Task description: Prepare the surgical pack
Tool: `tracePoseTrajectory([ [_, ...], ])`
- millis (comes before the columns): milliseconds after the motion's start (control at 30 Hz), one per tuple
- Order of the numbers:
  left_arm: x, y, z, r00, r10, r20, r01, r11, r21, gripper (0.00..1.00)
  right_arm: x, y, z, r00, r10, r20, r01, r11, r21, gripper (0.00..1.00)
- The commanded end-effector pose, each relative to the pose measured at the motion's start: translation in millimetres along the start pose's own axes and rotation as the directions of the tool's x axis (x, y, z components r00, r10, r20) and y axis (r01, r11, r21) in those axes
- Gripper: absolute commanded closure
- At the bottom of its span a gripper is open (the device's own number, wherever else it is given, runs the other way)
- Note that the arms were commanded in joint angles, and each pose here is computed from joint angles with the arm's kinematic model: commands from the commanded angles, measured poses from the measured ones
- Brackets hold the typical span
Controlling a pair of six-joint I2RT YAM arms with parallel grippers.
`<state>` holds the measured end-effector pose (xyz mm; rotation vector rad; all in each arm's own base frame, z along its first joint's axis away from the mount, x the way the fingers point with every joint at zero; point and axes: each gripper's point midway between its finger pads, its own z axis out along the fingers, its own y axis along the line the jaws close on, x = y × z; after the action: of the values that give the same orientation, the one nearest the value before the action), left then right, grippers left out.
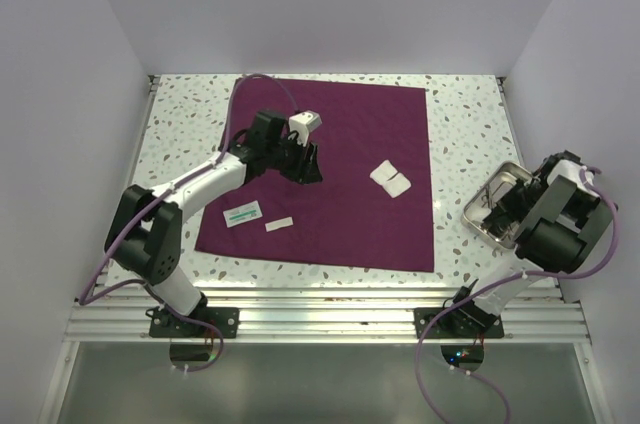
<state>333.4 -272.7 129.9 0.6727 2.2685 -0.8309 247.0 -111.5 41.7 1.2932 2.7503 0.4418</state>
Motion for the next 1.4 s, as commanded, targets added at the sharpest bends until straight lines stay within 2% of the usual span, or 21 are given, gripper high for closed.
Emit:
tracePoseTrajectory([
  [0, -13, -3, 1, 0.999, 0.0, 0.037, -0.001, 1.0, 0.03, 0.5, -8, -1, -6, 0.999, 0.018, 0.027, -0.019, 1.0, 0.019, 1.0],
  [167, -11, -2, 2, 1.0, -0.005, 0.029, 0.004, 0.999, 0.033, 0.5, -20, 9, -34, 0.995, -0.015, 0.104, 0.014, 1.0, 0.007, 1.0],
  [300, -11, -2, 2, 1.0, -0.01, 0.027, 0.009, 0.999, 0.037, 0.5, -17, 10, -45, 0.994, -0.032, 0.106, 0.031, 0.999, 0.013, 1.0],
  [733, -8, 3, 3, 1.0, -0.021, 0.023, 0.02, 0.999, 0.037, 0.5, -12, 49, -33, 0.987, -0.132, 0.092, 0.145, 0.976, -0.159, 1.0],
  [867, -7, 6, 3, 0.999, -0.026, 0.019, 0.025, 0.999, 0.034, 0.5, -16, 55, -25, 0.982, -0.169, 0.085, 0.18, 0.973, -0.143, 1.0],
  [1033, -6, 7, 2, 0.999, -0.028, 0.018, 0.027, 0.999, 0.033, 0.5, -14, 39, -14, 0.976, -0.213, 0.051, 0.217, 0.973, -0.08, 1.0],
  [1367, -8, 11, 2, 0.999, -0.038, 0.025, 0.037, 0.999, 0.029, 0.5, -15, 26, -2, 0.974, -0.228, 0.011, 0.228, 0.973, -0.028, 1.0],
])
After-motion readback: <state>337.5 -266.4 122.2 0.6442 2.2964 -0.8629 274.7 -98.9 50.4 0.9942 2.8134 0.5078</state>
